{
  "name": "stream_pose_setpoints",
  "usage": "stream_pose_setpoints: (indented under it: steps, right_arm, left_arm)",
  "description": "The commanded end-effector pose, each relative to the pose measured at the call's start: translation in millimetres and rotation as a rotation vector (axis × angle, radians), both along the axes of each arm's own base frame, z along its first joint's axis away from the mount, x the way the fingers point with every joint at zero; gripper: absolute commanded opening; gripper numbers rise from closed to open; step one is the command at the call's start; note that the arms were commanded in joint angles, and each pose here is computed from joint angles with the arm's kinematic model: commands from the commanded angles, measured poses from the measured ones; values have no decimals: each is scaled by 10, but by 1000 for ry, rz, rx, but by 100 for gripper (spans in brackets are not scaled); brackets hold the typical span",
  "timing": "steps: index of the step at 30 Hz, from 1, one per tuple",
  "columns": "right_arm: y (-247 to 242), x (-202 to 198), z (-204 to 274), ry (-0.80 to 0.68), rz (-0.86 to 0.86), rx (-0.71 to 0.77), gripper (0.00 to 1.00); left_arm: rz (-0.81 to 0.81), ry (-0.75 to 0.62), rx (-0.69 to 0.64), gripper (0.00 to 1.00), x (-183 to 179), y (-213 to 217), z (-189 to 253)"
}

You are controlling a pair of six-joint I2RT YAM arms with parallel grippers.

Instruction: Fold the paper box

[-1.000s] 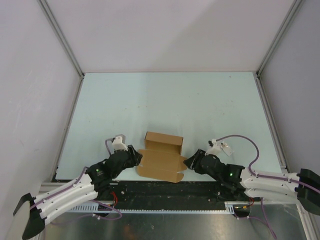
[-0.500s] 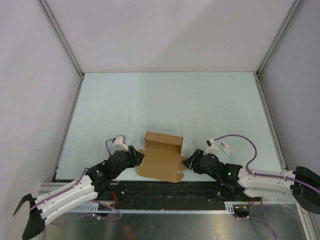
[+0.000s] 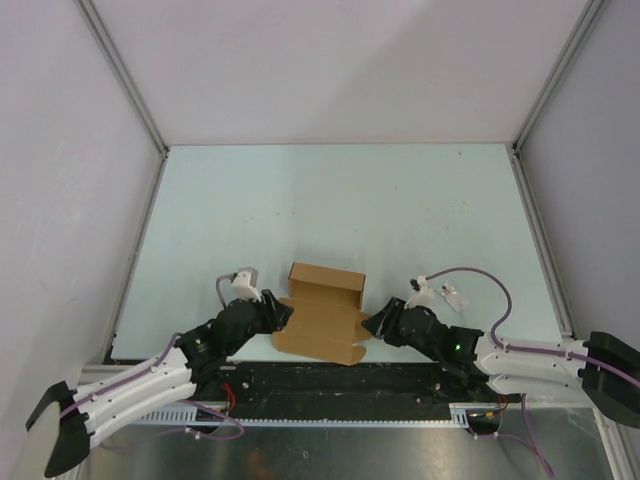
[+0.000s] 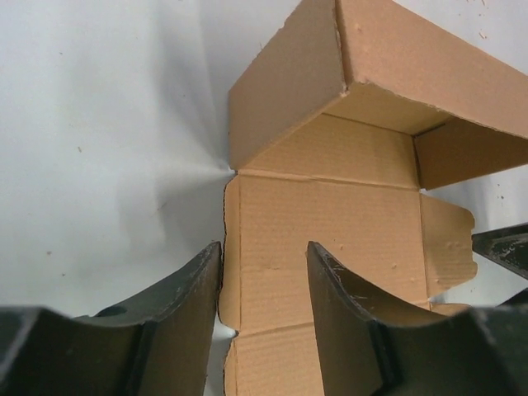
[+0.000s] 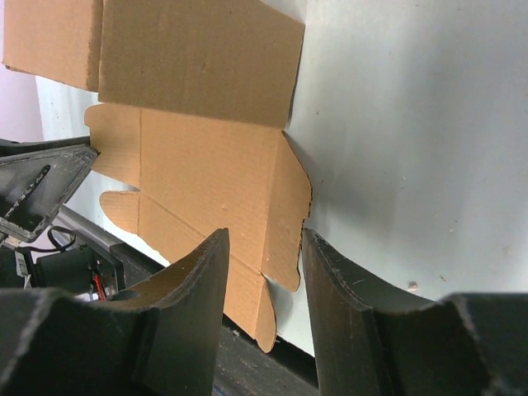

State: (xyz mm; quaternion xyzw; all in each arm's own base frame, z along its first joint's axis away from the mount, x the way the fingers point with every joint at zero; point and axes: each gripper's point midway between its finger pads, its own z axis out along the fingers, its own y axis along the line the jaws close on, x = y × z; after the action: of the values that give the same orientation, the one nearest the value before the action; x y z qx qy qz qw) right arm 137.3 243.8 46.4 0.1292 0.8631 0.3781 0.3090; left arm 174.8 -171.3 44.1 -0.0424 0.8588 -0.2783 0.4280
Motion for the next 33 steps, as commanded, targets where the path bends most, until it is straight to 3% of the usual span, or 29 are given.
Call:
stream_pose_setpoints:
  steps: [1,22,33]
  right_arm:
    - [82,52,161,-41,7,49,45]
    - [351,108,495,-110,79,95,45]
    - [524,144,424,-102,110,82,45]
  left_arm:
    - [-53,-59,-57,50,40,-154,220]
    - [-122,-57,-64,48,-7,-264,178]
    - [-155,-58,-63,45,-40,-299,155]
